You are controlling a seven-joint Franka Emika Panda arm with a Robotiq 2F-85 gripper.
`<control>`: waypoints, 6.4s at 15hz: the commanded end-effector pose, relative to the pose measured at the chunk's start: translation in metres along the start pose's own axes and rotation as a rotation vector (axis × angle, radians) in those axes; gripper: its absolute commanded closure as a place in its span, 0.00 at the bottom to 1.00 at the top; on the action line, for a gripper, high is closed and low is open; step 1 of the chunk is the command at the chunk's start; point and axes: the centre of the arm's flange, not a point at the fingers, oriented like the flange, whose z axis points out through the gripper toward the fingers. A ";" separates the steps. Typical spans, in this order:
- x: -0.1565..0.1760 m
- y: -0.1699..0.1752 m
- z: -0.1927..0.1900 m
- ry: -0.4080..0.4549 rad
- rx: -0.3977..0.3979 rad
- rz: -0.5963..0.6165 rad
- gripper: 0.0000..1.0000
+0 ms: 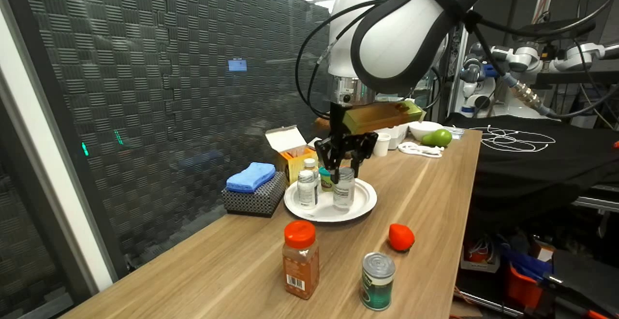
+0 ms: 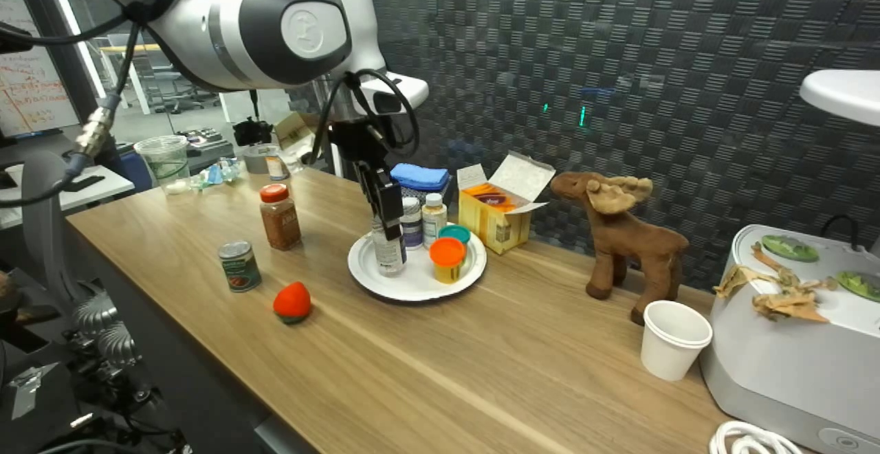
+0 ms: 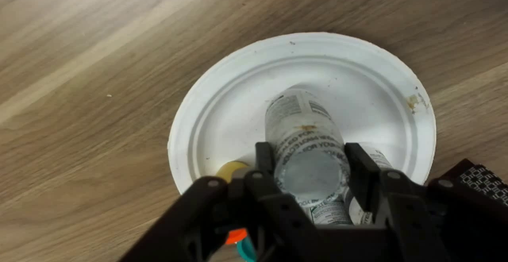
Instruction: Pick up all the objects surrounding the white plate and arrange them on the plate
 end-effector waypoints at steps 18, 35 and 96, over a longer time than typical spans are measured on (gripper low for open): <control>0.053 0.009 0.007 0.107 0.070 0.014 0.76; 0.037 -0.003 -0.030 0.200 0.016 -0.076 0.00; -0.024 -0.063 -0.079 -0.020 0.025 -0.054 0.76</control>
